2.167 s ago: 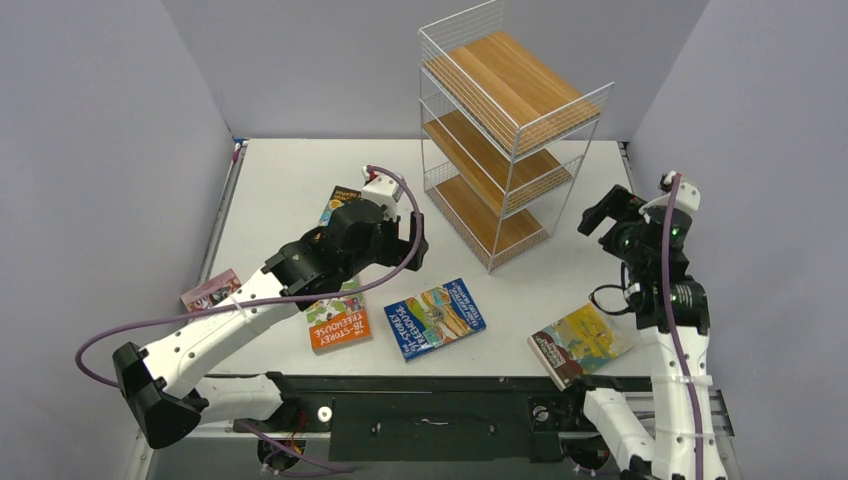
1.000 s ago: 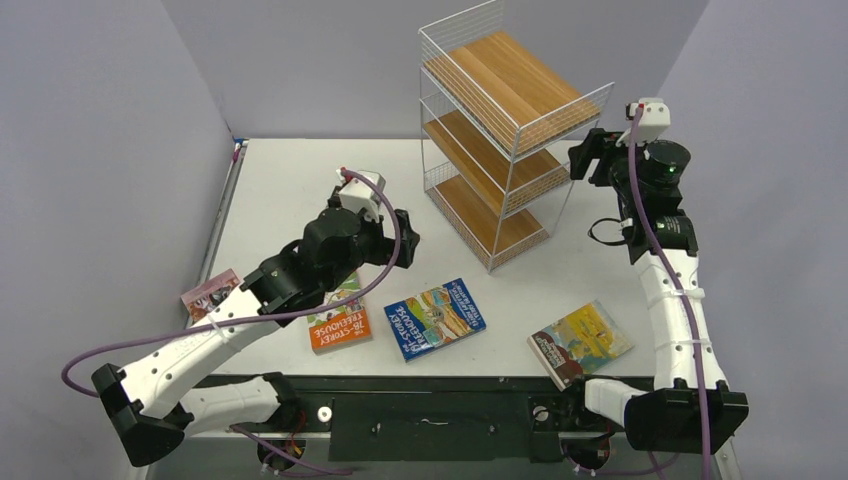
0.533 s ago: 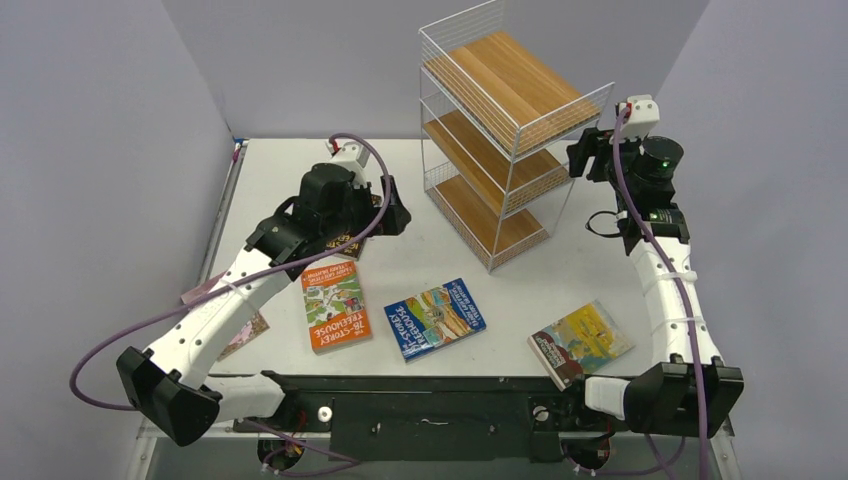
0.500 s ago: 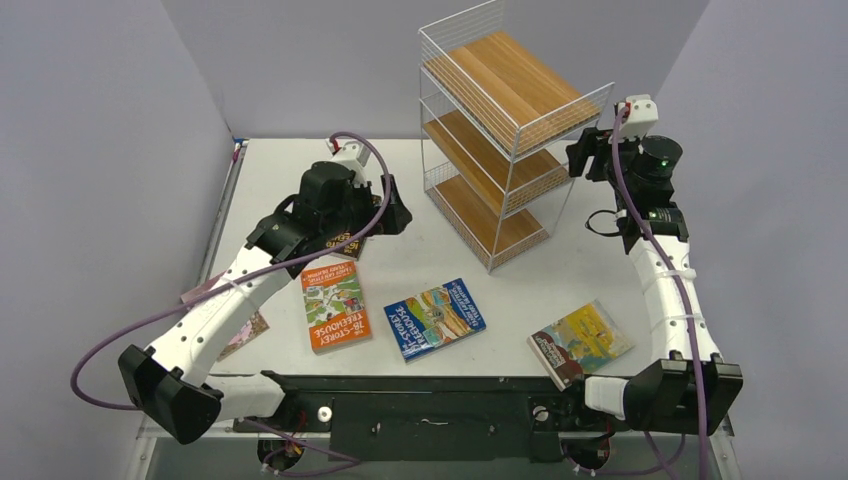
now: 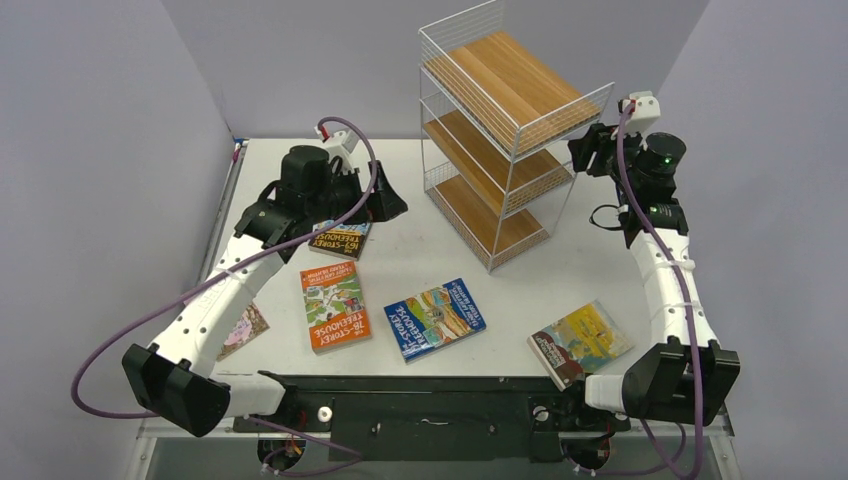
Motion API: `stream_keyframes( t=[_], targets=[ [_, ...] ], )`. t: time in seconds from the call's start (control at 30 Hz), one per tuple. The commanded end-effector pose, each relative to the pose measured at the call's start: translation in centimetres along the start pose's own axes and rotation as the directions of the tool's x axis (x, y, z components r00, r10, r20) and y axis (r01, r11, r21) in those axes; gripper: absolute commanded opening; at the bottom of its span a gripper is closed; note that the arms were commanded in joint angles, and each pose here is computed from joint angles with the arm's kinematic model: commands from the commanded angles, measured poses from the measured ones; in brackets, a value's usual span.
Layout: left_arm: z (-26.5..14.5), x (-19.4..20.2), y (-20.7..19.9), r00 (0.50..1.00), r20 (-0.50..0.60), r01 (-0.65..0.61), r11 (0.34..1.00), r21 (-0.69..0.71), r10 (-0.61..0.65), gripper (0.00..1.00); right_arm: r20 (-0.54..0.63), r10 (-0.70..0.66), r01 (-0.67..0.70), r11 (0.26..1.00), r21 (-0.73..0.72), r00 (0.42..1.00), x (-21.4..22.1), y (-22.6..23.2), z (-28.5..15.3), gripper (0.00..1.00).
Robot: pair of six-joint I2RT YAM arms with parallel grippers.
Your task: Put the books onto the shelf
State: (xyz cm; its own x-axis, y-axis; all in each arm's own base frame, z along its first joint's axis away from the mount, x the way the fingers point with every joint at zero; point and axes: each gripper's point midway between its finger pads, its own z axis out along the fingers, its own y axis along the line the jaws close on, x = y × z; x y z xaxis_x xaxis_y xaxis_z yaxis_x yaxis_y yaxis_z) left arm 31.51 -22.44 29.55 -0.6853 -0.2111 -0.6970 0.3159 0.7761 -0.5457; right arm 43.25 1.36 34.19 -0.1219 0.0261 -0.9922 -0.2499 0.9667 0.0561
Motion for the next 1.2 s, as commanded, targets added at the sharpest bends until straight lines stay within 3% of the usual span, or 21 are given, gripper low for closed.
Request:
stream_keyframes(
  t=[0.0, 0.13, 0.27, 0.37, 0.47, 0.77, 0.83, 1.0, 1.17],
  targets=[
    [-0.5, -0.3, -1.3, 1.0, 0.0, -0.012, 0.997, 0.07, 0.013, 0.97, 0.104, -0.038, 0.043, 0.998, -0.045, 0.994, -3.4, 0.6, 0.0, 0.48],
    [-0.1, -0.4, -1.6, 1.0, -0.012, -0.003, 0.996, 0.094, 0.005, 0.97, 0.114, -0.034, 0.039, 0.998, -0.043, 0.993, -3.4, 0.7, -0.3, 0.31],
    [0.2, -0.8, -1.8, 0.999, -0.041, -0.017, 0.996, 0.091, 0.02, 0.97, 0.146, -0.01, 0.016, 0.999, -0.046, 0.989, -4.0, 1.1, -0.8, 0.24],
    [0.1, -0.7, -1.5, 0.999, -0.044, -0.018, 0.997, 0.078, 0.022, 0.97, 0.154, 0.003, 0.006, 0.999, -0.053, 0.988, -4.1, 1.2, -0.8, 0.26],
    [0.2, -0.2, -1.3, 0.998, -0.058, -0.011, 0.997, 0.08, 0.016, 0.97, 0.138, 0.008, -0.001, 0.999, -0.054, 0.99, -3.8, 1.2, -0.7, 0.44],
    [0.0, 0.4, -0.8, 0.997, -0.076, -0.005, 0.998, 0.058, 0.01, 0.97, 0.127, -0.002, 0.004, 1.0, -0.015, 0.992, -3.6, 0.1, 0.0, 0.41],
    [0.1, 0.7, -0.7, 0.997, -0.082, 0.0, 0.998, 0.062, 0.005, 0.97, 0.121, 0.004, -0.002, 1.0, -0.011, 0.993, -3.5, -0.1, 0.4, 0.36],
    [0.9, 1.3, -0.6, 0.994, -0.105, 0.027, 0.997, 0.076, -0.019, 0.97, 0.113, 0.042, -0.04, 0.999, -0.016, 0.993, -3.4, -0.3, 1.3, 0.03],
    [2.3, 0.3, -0.5, 0.992, -0.115, 0.056, 0.996, 0.066, -0.048, 0.97, 0.15, 0.07, -0.077, 0.996, 0.039, 0.986, -3.6, -0.9, 0.4, 0.0]
  ],
)
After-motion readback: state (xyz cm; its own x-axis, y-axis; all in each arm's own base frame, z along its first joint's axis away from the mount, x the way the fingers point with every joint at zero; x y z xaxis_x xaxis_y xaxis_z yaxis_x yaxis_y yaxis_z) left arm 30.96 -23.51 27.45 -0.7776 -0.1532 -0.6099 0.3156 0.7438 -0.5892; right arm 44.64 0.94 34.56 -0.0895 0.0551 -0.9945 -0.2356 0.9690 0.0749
